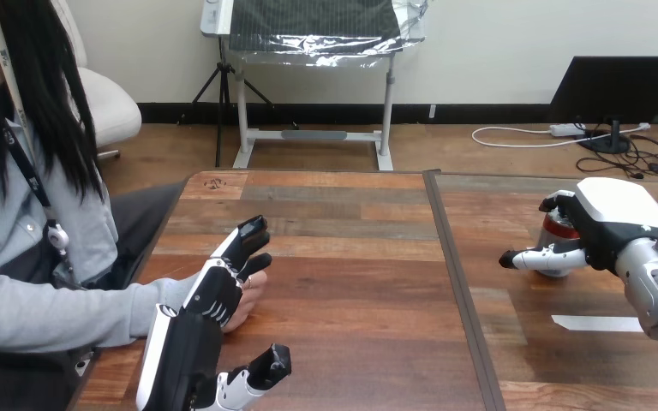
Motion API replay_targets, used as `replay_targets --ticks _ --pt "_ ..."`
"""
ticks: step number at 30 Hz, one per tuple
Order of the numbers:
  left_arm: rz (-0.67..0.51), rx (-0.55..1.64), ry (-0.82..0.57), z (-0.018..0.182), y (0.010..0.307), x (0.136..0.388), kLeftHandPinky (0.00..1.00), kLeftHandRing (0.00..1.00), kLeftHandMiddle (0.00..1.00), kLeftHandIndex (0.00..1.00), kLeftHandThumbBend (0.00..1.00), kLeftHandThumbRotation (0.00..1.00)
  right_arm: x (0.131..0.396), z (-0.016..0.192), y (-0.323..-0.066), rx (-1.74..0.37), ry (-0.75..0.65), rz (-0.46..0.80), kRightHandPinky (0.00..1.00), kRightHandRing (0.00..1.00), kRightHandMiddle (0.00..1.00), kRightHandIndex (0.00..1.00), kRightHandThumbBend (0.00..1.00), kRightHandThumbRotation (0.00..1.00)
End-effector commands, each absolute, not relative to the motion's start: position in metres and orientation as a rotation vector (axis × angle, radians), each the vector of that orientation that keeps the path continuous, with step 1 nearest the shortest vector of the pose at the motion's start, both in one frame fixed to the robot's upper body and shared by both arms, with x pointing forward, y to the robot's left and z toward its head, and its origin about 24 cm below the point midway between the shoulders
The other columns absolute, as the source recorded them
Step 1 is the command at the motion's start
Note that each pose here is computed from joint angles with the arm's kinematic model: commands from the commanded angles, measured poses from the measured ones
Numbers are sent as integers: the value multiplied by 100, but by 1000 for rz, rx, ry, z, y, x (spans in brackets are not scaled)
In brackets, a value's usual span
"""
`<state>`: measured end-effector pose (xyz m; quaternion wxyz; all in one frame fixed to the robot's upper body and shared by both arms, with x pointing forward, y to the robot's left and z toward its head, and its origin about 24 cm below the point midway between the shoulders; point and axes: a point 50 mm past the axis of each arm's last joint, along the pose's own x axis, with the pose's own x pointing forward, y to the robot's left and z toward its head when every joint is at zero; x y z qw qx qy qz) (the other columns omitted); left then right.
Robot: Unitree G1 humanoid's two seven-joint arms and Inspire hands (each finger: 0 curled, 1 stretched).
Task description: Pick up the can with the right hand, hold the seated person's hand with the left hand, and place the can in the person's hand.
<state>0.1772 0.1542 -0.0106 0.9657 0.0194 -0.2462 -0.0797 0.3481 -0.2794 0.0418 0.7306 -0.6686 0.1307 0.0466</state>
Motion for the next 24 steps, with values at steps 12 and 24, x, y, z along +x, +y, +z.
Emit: replay_targets --ticks 12,24 --pt "-170 32 -585 3 151 189 82 89 91 87 100 66 354 52 -275 -1473 218 114 80 84 84 83 85 68" --pt "-175 28 -580 3 152 188 83 90 91 88 100 67 354 53 -275 -1453 200 117 78 82 83 82 86 67"
